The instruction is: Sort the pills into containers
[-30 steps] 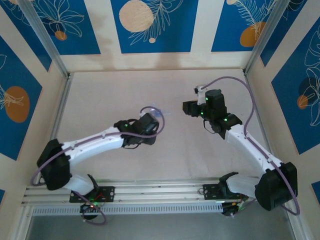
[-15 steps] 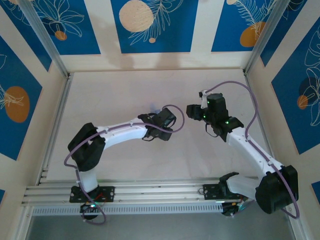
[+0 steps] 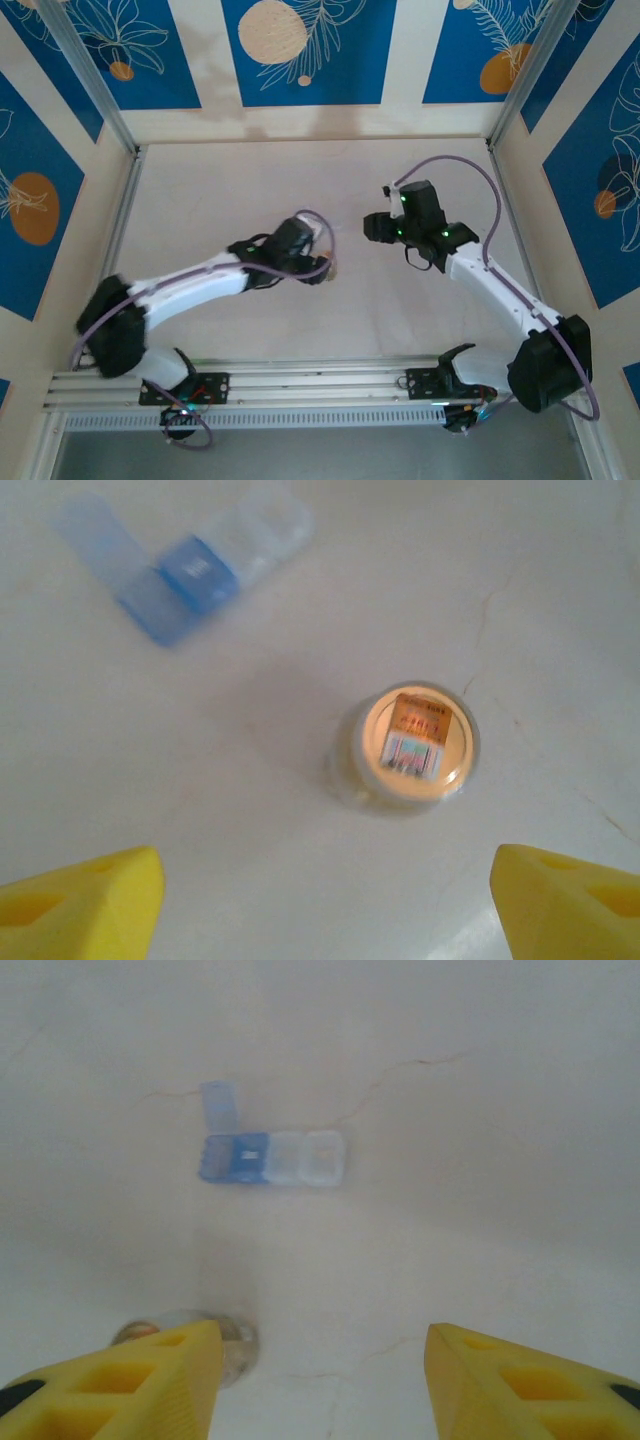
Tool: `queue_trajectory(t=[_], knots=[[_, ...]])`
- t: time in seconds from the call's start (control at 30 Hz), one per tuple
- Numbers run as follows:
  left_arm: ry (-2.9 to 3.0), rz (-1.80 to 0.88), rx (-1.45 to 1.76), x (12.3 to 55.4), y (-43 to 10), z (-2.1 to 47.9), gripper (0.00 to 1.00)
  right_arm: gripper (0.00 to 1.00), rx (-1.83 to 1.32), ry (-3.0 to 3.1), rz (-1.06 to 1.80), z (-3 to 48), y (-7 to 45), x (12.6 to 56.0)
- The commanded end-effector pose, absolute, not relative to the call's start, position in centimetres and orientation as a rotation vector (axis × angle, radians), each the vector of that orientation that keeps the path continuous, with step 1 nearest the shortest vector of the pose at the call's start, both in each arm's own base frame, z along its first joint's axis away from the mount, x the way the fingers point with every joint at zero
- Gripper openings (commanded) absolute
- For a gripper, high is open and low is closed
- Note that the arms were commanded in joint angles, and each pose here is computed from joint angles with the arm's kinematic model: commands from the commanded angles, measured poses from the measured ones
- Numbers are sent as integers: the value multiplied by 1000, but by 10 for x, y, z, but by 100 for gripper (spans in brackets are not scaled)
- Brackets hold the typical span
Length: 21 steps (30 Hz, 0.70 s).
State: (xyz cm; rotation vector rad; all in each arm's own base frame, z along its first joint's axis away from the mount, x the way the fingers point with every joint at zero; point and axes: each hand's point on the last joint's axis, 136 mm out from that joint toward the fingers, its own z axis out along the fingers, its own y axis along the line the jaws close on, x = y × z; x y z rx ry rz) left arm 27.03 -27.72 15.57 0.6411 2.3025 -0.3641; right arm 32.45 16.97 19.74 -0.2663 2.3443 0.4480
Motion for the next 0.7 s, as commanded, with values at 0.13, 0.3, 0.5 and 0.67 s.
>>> queue_trajectory(t=[0.13, 0.3, 0.5, 0.67], knots=[[1954, -310, 572, 254, -212, 204, 98, 58, -666, 2531, 450, 179, 228, 287], [1844, -332, 472, 244, -188, 212, 99, 59, -835, 2590, 411, 161, 260, 278], [1797, -369, 375, 238, -173, 209, 99, 62, -890, 2688, 364, 134, 273, 280], [1795, -390, 290, 238, -164, 196, 99, 62, -922, 2757, 338, 114, 277, 281]])
